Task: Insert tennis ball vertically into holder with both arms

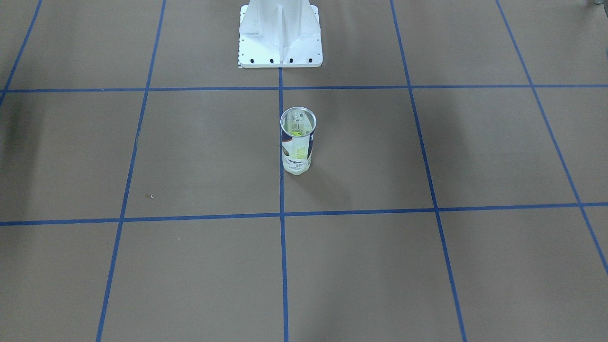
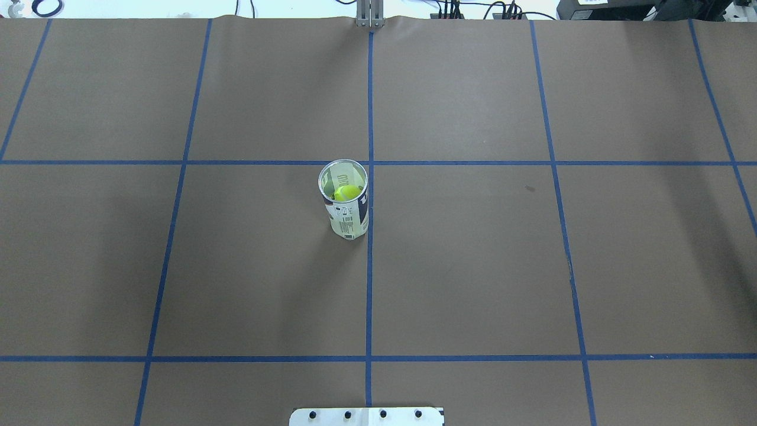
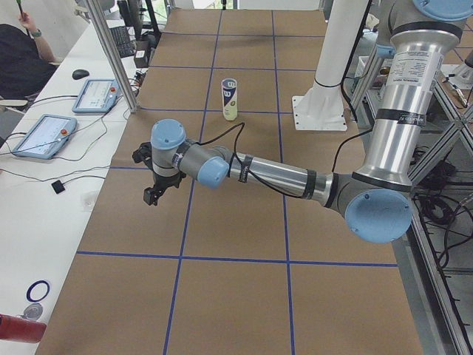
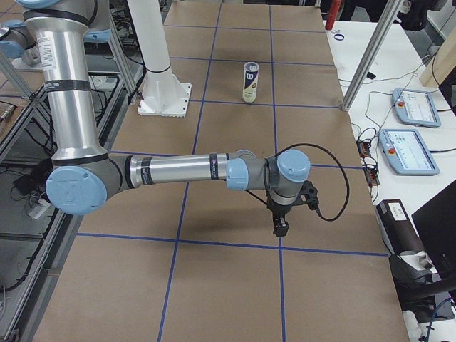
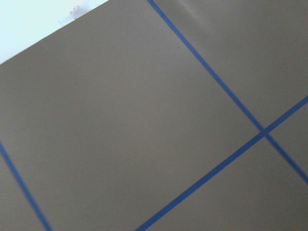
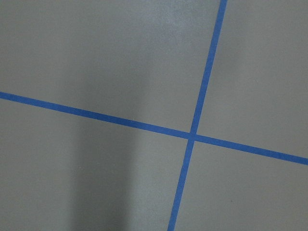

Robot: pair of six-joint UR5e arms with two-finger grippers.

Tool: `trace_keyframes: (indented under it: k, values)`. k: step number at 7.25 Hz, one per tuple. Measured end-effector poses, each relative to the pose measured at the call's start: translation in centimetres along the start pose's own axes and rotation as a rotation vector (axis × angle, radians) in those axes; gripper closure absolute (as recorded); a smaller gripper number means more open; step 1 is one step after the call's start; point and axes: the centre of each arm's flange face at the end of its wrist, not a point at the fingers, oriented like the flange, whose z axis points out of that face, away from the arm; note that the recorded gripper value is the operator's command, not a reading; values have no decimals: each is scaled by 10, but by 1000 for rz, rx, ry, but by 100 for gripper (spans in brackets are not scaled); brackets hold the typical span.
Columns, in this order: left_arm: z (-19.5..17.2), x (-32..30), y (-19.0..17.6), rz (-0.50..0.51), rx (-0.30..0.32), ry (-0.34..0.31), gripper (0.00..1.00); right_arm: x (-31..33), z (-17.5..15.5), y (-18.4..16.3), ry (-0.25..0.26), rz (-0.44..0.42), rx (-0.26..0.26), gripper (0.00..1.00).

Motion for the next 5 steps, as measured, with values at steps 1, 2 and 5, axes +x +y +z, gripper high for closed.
trace_keyframes:
  k: [1,2,5]
  values:
    - [3,-8,10,-79,-62,-19,0,9,6,11,-10,21,-10,1]
    - [7,-8,25,-165,-105,-2,0,18,13,24,-24,42,-23,1]
    - [27,-8,91,-302,-189,50,0,48,27,69,-35,102,-39,1]
